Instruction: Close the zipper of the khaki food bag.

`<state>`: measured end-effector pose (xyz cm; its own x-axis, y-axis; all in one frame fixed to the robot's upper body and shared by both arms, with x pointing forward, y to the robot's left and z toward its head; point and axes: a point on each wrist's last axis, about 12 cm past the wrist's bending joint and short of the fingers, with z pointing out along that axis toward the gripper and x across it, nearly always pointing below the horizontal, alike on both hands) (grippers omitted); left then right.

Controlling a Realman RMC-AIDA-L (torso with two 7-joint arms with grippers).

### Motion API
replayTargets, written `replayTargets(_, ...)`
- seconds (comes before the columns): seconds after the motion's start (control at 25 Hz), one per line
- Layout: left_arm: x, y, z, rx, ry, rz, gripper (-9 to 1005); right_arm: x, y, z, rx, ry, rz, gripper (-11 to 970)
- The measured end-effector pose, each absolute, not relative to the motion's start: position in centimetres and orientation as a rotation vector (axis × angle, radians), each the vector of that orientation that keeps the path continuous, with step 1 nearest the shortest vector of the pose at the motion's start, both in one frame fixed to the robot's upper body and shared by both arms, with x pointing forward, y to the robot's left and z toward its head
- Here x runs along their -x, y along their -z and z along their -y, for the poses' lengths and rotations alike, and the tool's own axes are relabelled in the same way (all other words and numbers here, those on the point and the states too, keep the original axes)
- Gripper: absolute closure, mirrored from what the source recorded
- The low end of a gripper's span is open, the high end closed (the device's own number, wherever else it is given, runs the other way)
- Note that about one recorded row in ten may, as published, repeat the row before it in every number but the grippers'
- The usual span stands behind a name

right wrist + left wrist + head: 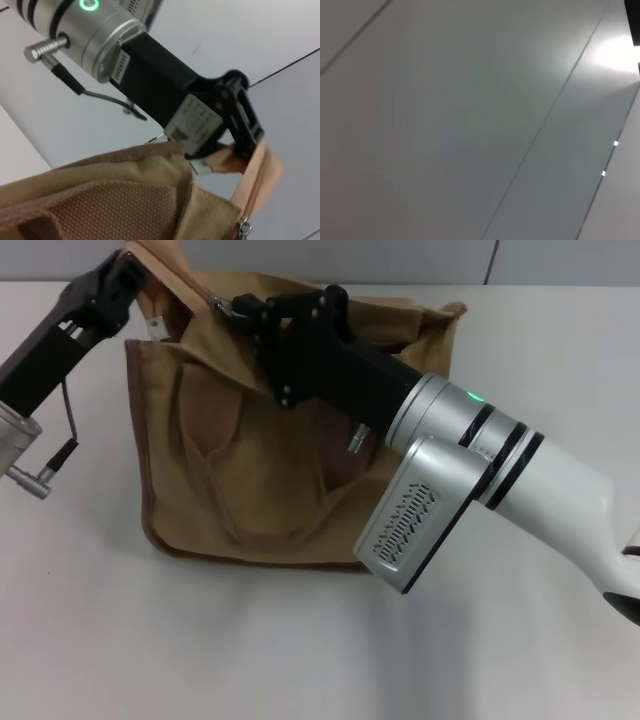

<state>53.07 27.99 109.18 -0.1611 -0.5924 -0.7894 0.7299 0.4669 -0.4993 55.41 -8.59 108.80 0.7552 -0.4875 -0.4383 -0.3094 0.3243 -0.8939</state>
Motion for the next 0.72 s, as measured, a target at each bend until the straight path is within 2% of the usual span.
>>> replayTargets(0.72, -51.9, -108.9, -30.3, -0.066, 1.096, -1.258, 979, -55.1, -107.8, 9.9, 1.261, 0.152, -0.815, 950)
